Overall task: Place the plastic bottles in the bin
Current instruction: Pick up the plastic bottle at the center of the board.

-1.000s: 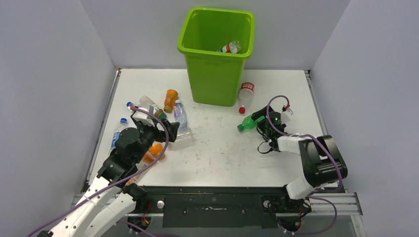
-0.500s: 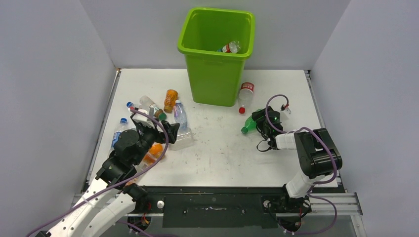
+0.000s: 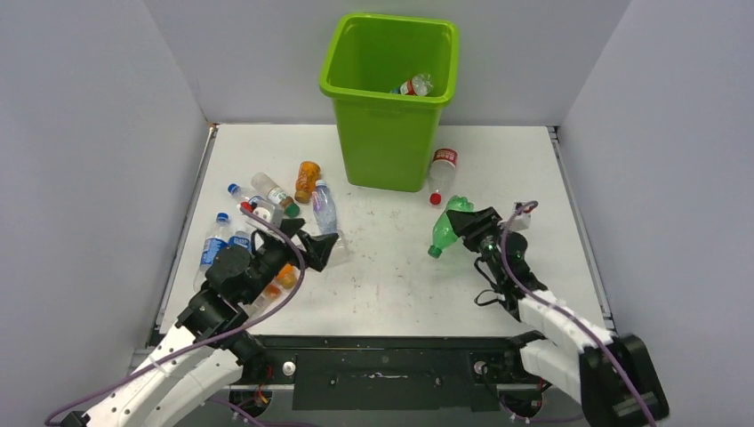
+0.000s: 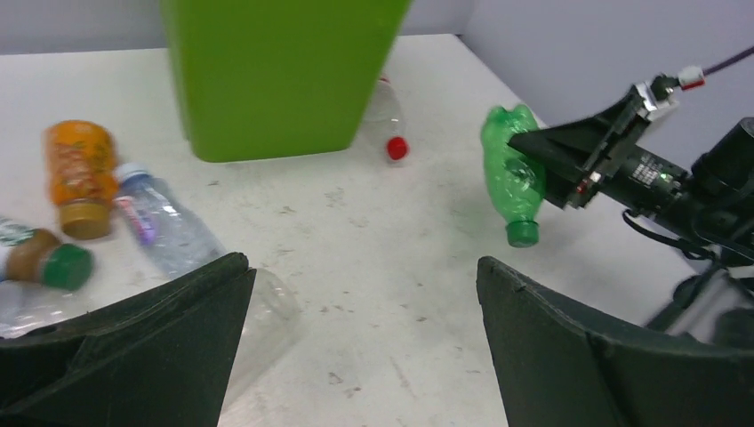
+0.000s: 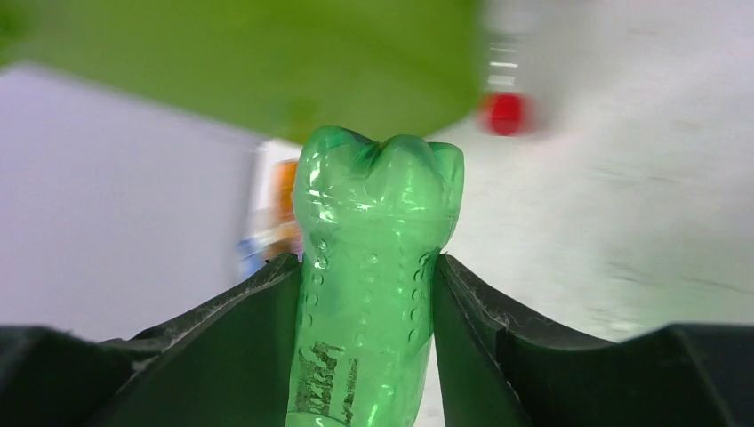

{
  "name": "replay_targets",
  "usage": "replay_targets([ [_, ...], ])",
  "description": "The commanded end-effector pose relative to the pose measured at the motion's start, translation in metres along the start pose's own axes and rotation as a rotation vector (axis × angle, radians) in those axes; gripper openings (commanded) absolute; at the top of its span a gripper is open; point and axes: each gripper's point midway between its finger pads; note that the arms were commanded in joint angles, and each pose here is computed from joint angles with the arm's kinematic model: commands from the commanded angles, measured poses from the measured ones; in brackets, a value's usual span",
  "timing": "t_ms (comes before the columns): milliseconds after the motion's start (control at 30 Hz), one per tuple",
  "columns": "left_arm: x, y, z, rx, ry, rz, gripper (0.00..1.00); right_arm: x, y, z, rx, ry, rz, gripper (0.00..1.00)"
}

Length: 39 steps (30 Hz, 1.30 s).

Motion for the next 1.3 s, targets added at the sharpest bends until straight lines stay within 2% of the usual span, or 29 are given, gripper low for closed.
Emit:
replay_targets([
  [0,-0.005,-0.07,0.022,-0.195,-0.107,-0.353,0.96,-0.059,0.095,0.001,-0.085,-0.026,0.389,0.31],
  [100,-0.003,-0.098,0.006,-0.468,-0.079,-0.502,0.96,-0.097,0.128,-0.001,-0.067,-0.044,0.556,0.31],
  [167,-0.006,-0.117,-0.003,-0.542,-0.106,-0.595,0.96,-0.115,0.142,-0.003,-0.037,-0.044,0.637,0.31],
  [267,-0.005,-0.139,-0.007,-0.489,-0.143,-0.613,0.96,-0.134,0.161,-0.012,-0.003,-0.015,0.738,0.31],
  [367,0.0,-0.164,-0.014,-0.362,-0.109,-0.611,0.96,-0.145,0.18,-0.026,-0.017,0.025,0.81,0.31],
  [467,0.004,-0.183,-0.016,-0.322,-0.075,-0.637,0.96,-0.155,0.196,-0.045,-0.048,0.064,0.86,0.31],
  [667,0.009,-0.191,-0.034,-0.338,-0.011,-0.645,0.96,-0.166,0.209,-0.055,-0.07,0.067,0.907,0.31],
  [833,0.006,-0.186,-0.051,-0.361,0.033,-0.634,0.96,-0.169,0.214,-0.043,-0.069,0.004,0.918,0.3],
  [967,0.004,-0.176,-0.057,-0.414,0.017,-0.605,0.96,-0.176,0.223,-0.033,-0.087,-0.035,0.947,0.3],
  [1167,0.001,-0.188,-0.058,-0.447,0.035,-0.669,0.96,-0.179,0.229,-0.033,-0.077,-0.029,0.98,0.3],
  [1233,-0.002,-0.196,-0.058,-0.455,0.049,-0.707,0.99,-0.179,0.23,-0.035,-0.071,-0.024,0.985,0.3],
  [1267,-0.002,-0.199,-0.058,-0.461,0.05,-0.72,0.96,-0.179,0.23,-0.035,-0.069,-0.024,0.986,0.3],
])
Point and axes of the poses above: each gripper's point midway between its finger pads, its own x axis out along the fingers, its own y axis along the line the jaws close on, z = x × y
